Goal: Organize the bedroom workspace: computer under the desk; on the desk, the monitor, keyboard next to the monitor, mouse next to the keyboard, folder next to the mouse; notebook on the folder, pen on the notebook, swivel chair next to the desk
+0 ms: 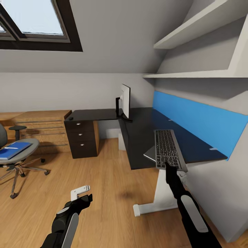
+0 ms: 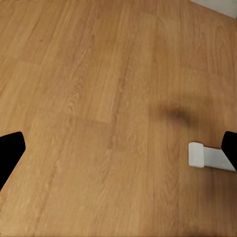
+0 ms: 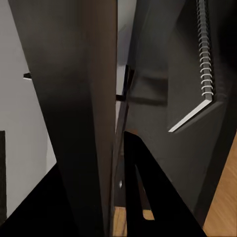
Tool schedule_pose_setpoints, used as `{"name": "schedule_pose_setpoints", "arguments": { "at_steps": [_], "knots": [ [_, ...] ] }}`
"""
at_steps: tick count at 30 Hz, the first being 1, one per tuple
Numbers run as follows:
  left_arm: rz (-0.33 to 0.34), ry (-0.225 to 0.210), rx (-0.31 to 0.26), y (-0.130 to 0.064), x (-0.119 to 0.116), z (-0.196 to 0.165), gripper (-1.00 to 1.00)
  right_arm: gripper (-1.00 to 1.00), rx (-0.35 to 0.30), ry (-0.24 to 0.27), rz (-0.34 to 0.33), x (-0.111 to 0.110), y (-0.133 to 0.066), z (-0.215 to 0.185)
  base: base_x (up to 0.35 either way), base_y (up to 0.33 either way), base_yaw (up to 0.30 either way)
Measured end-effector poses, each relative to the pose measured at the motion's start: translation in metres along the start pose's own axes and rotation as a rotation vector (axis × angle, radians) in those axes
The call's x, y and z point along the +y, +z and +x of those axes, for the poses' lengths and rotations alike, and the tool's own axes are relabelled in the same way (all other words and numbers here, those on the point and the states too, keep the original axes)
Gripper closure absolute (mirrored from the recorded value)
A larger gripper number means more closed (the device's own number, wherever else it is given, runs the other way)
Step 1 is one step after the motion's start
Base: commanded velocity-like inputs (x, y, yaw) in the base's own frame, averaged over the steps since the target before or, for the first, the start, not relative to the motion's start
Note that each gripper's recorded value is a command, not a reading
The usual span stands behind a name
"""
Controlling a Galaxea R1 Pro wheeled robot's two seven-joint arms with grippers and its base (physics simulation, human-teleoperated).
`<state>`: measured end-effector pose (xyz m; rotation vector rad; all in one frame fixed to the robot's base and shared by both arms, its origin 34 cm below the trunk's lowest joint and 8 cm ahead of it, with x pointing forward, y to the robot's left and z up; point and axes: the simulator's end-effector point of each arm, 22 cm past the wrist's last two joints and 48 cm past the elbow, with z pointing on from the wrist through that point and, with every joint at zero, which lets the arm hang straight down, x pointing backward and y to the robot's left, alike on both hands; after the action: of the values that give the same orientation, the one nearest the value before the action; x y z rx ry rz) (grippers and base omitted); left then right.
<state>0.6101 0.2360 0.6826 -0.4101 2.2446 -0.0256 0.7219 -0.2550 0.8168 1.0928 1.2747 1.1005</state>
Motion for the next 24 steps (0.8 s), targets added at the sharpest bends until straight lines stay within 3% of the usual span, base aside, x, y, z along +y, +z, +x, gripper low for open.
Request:
{"name": "schedule_pose_setpoints", "arguments": {
  "at_steps": [4, 8, 11, 13, 17, 24],
  "knots": [
    [-0.001, 0.001, 0.000, -0.004, -0.001, -0.006, -1.00, 1.00, 0.022, -0.001, 0.001, 0.007, -0.001, 0.011, 0.000, 0.000, 0.040],
    [-0.001, 0.002, -0.003, -0.009, -0.002, -0.014, -1.00, 1.00, 0.081, -0.007, -0.006, 0.021, -0.002, 0.050, 0.000, 0.000, 0.202],
    [0.000, 0.002, -0.005, -0.010, -0.002, -0.015, -1.00, 1.00, 0.129, -0.077, -0.019, 0.027, -0.006, 0.087, 0.000, 0.000, 0.241],
    [0.000, 0.001, -0.007, -0.010, -0.002, -0.015, -1.00, 1.00, 0.126, -0.114, -0.024, 0.030, -0.007, 0.096, 0.000, 0.000, 0.247],
    [0.001, 0.000, -0.010, -0.011, -0.002, -0.017, -1.00, 1.00, 0.116, -0.152, -0.018, 0.027, -0.010, 0.108, 0.000, 0.000, 0.250],
    [0.004, -0.002, -0.020, -0.012, -0.001, -0.020, -1.00, 1.00, 0.177, -0.200, 0.009, 0.012, -0.021, 0.145, 0.112, 0.138, 0.252]
  ]
}}
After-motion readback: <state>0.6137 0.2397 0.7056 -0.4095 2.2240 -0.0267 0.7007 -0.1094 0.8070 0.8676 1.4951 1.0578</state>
